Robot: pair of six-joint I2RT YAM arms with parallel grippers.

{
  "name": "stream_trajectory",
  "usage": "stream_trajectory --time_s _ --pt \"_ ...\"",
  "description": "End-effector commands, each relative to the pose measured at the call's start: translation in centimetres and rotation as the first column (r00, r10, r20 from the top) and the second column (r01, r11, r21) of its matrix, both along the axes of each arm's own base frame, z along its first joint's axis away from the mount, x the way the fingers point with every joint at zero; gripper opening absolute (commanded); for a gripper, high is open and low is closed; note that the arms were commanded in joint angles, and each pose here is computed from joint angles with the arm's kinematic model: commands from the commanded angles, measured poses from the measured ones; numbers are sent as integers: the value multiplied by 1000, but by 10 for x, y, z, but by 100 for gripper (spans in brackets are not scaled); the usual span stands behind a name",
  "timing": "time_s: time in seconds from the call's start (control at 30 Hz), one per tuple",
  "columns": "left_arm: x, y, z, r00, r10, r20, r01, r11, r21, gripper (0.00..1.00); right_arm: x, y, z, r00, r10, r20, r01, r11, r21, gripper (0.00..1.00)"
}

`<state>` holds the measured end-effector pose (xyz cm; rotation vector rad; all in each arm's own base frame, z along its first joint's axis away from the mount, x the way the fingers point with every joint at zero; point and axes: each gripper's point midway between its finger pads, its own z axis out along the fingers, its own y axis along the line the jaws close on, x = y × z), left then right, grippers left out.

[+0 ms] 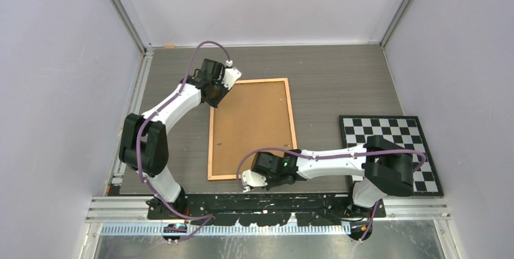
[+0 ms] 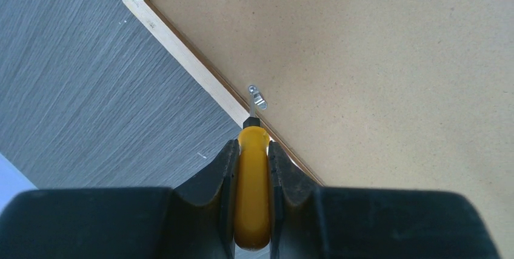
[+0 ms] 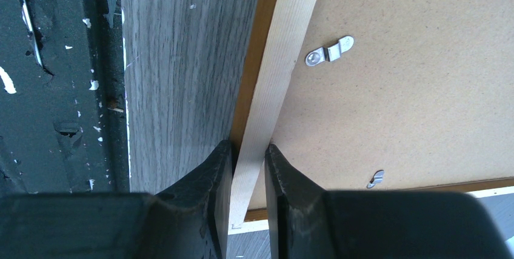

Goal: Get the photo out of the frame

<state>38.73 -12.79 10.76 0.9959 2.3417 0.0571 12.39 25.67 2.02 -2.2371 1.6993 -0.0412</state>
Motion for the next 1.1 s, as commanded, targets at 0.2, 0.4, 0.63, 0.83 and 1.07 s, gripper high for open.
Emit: stream_trajectory --time_s 0.2,0.4,0.63,0.83,1.07 --pt "-18 -28 -6 995 -19 -103 4 990 -139 0 -2 -2 -10 999 5 -33 -5 1000 -12 27" --pt "-14 -17 8 998 34 -58 -43 987 -156 0 -2 -3 -10 999 3 -32 -4 1000 -14 27" --pt "-1 -4 34 991 118 58 -106 977 -186 0 -2 -2 -11 999 4 -34 -4 1000 -17 27" --pt "6 3 34 986 142 92 -125 978 -169 0 -2 -3 -11 999 1 -34 -1 1000 -20 27" --pt "10 12 21 984 158 80 -149 983 -111 0 -1 -4 -11 999 0 -32 0 1000 -21 27"
